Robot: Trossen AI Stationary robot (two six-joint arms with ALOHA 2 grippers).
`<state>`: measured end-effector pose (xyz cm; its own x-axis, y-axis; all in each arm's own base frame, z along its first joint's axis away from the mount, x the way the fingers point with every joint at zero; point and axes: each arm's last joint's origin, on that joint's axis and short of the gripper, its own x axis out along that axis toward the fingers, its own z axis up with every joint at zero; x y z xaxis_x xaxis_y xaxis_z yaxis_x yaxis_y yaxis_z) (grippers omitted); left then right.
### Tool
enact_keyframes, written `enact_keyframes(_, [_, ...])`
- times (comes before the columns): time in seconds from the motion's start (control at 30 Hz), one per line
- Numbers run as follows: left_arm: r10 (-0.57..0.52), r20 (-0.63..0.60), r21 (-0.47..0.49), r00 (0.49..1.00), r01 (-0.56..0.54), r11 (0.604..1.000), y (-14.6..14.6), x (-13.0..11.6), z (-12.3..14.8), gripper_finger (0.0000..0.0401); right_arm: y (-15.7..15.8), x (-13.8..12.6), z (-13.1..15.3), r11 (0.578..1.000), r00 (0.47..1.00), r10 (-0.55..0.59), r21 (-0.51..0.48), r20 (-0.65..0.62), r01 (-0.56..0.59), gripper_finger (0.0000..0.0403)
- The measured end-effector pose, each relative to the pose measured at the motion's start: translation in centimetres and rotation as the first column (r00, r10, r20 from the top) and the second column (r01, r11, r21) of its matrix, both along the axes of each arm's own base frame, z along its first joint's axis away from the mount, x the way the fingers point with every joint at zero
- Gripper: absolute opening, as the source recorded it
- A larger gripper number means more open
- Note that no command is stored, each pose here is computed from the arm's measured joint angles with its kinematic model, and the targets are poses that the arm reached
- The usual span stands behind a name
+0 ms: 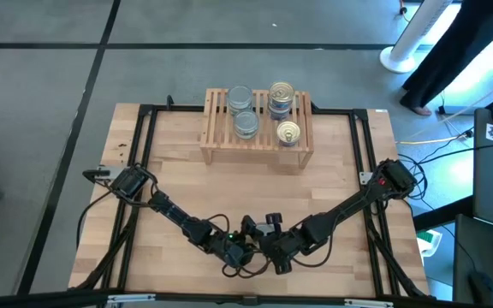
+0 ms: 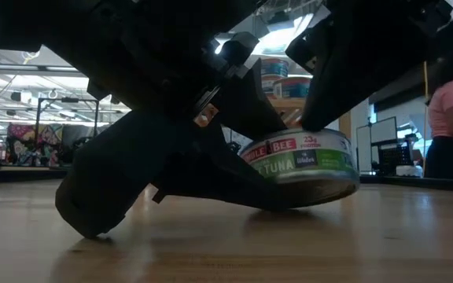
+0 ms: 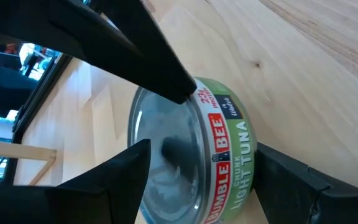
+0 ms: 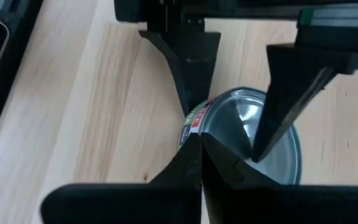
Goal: Stack canned seafood by type on shelf
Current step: Stack the green white tuna can on top of the green white tuna can on the shelf
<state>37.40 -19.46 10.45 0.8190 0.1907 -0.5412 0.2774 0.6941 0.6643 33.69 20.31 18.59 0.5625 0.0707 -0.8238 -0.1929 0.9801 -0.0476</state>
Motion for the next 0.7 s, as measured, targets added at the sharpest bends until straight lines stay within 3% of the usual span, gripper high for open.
enact_keyframes(0.4, [0.024, 0.011, 0.019, 1.0, -0.024, 1.0, 0.02, -0.04, 0.02, 0.0259, -0.36, 0.36, 0.09, 1.0, 1.0, -0.018, 0.012, 0.013, 0.018, 0.0])
enact_keyframes(0.7, [0.032, 0.011, 0.012, 0.999, -0.032, 0.999, 0.03, -0.06, -0.02, 0.0191, -0.38, 0.37, 0.15, 1.0, 1.0, -0.022, 0.013, 0.016, 0.022, 0.0])
